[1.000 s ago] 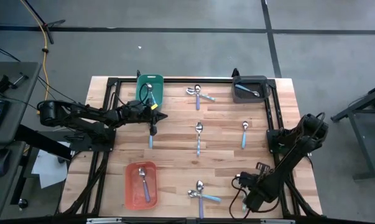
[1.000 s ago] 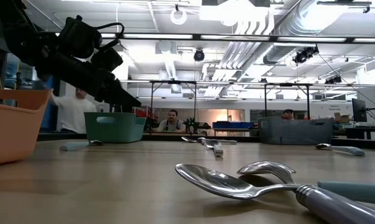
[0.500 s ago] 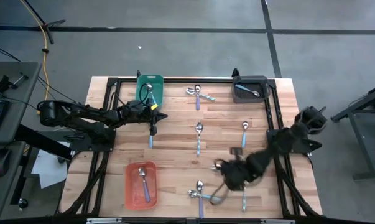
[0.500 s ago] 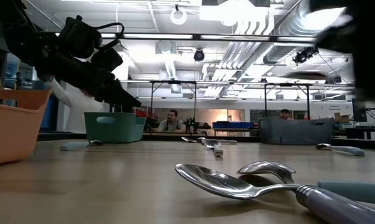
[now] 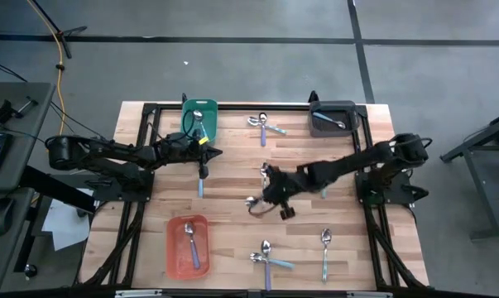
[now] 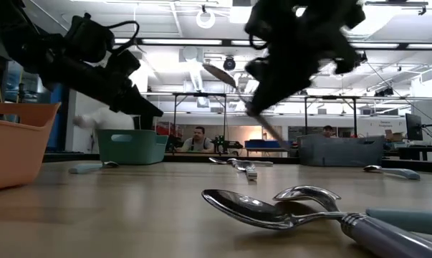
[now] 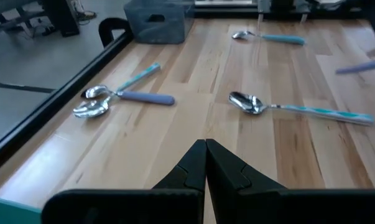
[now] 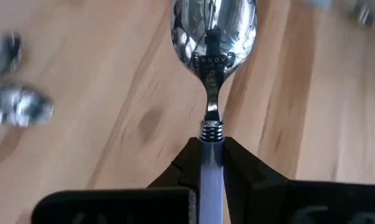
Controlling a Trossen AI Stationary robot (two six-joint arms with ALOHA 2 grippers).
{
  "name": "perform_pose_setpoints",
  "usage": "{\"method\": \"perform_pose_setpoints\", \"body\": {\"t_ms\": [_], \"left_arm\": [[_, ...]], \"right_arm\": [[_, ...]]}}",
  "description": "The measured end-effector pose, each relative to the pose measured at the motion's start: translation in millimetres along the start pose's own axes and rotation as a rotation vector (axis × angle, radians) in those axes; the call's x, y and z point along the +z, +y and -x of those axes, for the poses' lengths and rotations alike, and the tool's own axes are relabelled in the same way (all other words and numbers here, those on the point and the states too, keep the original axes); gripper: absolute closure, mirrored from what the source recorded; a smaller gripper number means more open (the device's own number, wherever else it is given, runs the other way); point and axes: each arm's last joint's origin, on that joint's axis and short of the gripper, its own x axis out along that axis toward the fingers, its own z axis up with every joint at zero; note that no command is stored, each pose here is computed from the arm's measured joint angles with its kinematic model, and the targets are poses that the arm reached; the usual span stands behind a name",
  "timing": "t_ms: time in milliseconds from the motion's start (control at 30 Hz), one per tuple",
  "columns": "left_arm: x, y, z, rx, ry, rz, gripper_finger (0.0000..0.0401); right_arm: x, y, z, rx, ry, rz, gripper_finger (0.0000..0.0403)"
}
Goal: Sort silverware by color (type)
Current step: Put the violet spoon into the orange bin
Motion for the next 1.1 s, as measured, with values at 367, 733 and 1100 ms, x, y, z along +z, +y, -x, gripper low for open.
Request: {"method": "perform_pose_setpoints", "body": {"t_ms": [367, 733, 1100], "left_arm": [[-2, -1, 38, 0.056, -0.091, -0.020, 0.0401], [-11, -3, 54, 0.063, -0.142, -0.014, 0.0399], [-4, -3, 55, 0.039, -0.220, -0.079, 0.0307]], "right_arm": [[0, -79, 11, -0.199, -0.321, -0.236, 0.0387], [18, -135, 5, -0.255, -0.524, -0.284, 0.0387], [23, -154, -25, -0.271, -0.653, -0.158, 0.0387]]}}
